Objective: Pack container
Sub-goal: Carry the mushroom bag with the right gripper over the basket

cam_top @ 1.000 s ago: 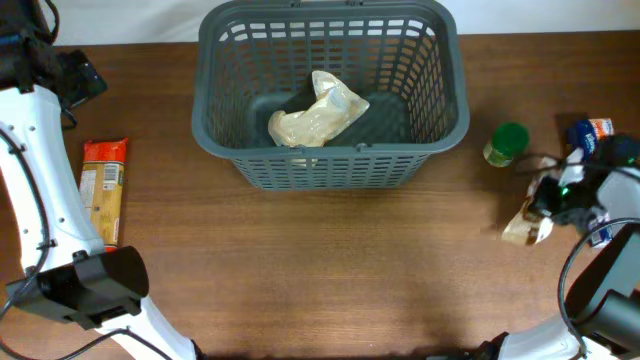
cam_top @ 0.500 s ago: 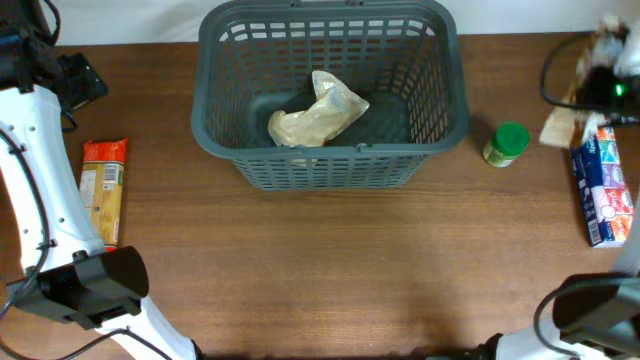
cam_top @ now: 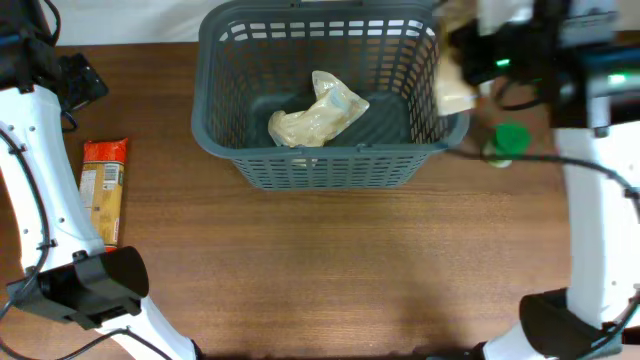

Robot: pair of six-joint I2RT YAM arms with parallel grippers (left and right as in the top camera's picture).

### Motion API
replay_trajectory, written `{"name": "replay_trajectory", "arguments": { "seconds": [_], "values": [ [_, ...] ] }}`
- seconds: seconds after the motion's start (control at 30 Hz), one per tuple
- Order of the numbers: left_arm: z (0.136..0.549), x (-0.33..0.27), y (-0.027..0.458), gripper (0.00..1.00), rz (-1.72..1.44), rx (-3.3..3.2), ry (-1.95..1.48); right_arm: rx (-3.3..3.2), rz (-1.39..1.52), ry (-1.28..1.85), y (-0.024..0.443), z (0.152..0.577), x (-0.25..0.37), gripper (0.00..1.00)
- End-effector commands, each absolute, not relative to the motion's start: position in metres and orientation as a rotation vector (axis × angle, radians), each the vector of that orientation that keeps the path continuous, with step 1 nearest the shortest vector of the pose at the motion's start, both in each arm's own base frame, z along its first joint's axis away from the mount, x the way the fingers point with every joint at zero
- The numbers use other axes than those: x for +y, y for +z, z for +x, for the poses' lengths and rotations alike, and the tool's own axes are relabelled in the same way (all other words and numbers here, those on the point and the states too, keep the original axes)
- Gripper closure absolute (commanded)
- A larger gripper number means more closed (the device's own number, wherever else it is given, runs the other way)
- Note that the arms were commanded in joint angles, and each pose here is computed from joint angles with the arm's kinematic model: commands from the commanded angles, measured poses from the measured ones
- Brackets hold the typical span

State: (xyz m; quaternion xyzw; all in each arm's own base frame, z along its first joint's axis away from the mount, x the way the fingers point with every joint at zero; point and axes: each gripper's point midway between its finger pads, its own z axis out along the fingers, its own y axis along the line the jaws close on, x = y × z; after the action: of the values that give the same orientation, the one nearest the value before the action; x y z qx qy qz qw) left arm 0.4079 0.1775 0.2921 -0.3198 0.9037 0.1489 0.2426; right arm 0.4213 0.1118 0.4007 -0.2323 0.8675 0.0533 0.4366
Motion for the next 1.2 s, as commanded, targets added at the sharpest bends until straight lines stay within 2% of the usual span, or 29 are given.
{"name": "replay_trajectory", "arguments": {
  "seconds": [0.0,0.27,0.67,0.9,0.93,0.97,1.0,1.03,1.17],
  "values": [
    [0.407,0.179,0.291,0.01,-0.865,2.48,0.408,2.105,-0.731,0.097,0.402,0.416,0.145,0.96],
    [0.409,0.176,0.29,0.01,-0.86,2.485,0.383,2.195,-0.834,0.059,0.35,0.436,0.18,0.96],
    [0.409,0.176,0.29,0.01,-0.859,2.481,0.383,2.402,-0.921,0.073,0.244,0.473,0.197,0.96],
    [0.409,0.176,0.291,0.01,-0.859,2.48,0.384,2.449,-0.942,0.087,0.219,0.477,0.201,0.96],
    [0.409,0.176,0.291,0.01,-0.859,2.48,0.384,2.451,-0.941,0.087,0.218,0.478,0.2,0.92],
    [0.409,0.176,0.291,0.01,-0.859,2.48,0.384,2.452,-0.941,0.087,0.217,0.478,0.2,0.66],
    [0.409,0.176,0.29,0.01,-0.859,2.48,0.384,2.452,-0.942,0.087,0.218,0.478,0.2,0.22],
    [0.409,0.176,0.29,0.01,-0.859,2.48,0.384,2.451,-0.942,0.087,0.218,0.478,0.2,0.02],
    [0.409,0.176,0.291,0.01,-0.859,2.48,0.384,2.448,-0.94,0.087,0.218,0.479,0.201,0.01]
  ]
}}
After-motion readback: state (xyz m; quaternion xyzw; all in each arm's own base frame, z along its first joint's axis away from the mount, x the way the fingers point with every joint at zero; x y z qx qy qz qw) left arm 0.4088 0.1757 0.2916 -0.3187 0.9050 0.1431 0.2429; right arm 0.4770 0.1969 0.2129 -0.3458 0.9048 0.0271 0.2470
